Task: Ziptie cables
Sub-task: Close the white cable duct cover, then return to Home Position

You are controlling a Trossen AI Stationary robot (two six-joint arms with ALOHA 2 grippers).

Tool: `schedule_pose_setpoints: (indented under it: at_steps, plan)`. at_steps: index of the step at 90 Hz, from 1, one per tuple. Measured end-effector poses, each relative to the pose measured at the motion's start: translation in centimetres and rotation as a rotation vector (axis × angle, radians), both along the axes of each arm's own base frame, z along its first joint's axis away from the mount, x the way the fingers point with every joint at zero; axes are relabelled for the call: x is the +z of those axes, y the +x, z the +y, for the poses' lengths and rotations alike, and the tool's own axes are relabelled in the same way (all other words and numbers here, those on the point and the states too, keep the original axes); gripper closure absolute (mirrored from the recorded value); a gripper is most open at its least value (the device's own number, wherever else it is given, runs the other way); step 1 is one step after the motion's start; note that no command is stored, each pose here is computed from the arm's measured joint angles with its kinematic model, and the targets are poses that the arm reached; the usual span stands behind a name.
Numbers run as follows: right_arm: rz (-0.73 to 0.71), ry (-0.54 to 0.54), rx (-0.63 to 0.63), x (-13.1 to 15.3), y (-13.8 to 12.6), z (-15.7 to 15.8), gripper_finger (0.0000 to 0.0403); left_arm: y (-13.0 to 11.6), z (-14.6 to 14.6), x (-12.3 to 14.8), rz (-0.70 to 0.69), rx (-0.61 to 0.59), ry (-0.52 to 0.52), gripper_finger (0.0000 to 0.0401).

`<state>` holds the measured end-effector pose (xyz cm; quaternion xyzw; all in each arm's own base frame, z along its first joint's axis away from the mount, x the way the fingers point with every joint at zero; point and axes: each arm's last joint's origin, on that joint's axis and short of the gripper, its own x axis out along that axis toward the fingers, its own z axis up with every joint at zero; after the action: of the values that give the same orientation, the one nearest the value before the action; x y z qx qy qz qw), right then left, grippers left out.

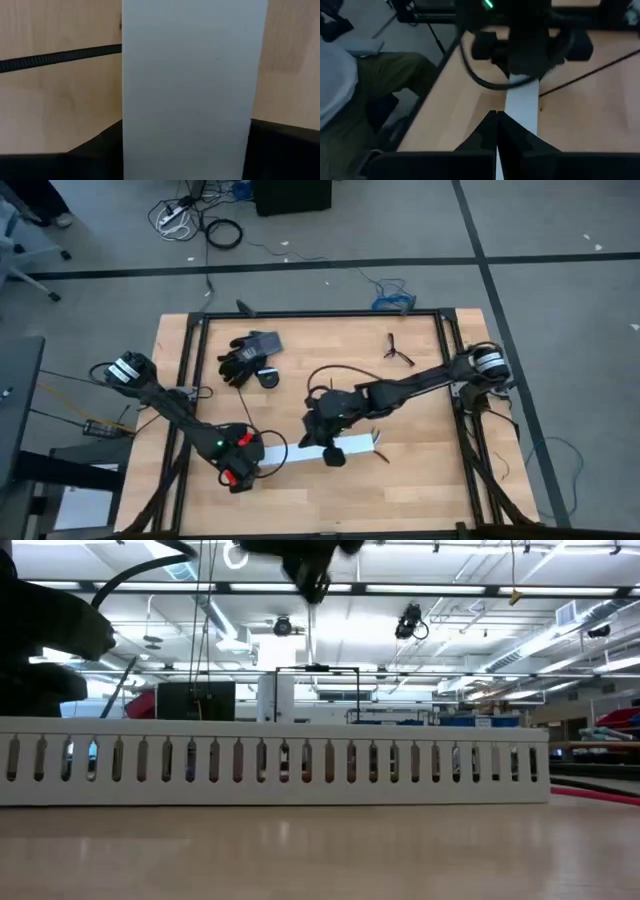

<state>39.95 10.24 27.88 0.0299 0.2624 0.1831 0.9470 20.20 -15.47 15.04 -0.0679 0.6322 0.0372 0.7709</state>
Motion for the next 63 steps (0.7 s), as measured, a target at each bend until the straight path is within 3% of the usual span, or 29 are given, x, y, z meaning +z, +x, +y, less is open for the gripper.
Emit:
schedule_pose_setpoints:
  at_steps: [16,30,43,63]
  plan:
    - [0.011,-0.085,-0.078,1.8,-2.3,1.8,0.0403,0.5,-0.3,0.8,-0.035,-0.142,0.043,0.0145]
    - [0.031,-0.105,-0.122,2.2,-3.6,3.5,0.0393,1.0,0.0,1.3,-0.043,-0.229,0.061,0.0106]
    - [0.097,-0.121,-0.161,1.6,-4.5,4.6,0.0362,1.9,0.7,2.4,-0.005,-0.234,0.054,0.008]
    - [0.13,-0.133,-0.19,1.3,-5.4,5.9,0.0301,3.7,1.6,7.3,-0.011,-0.243,0.182,0.0077]
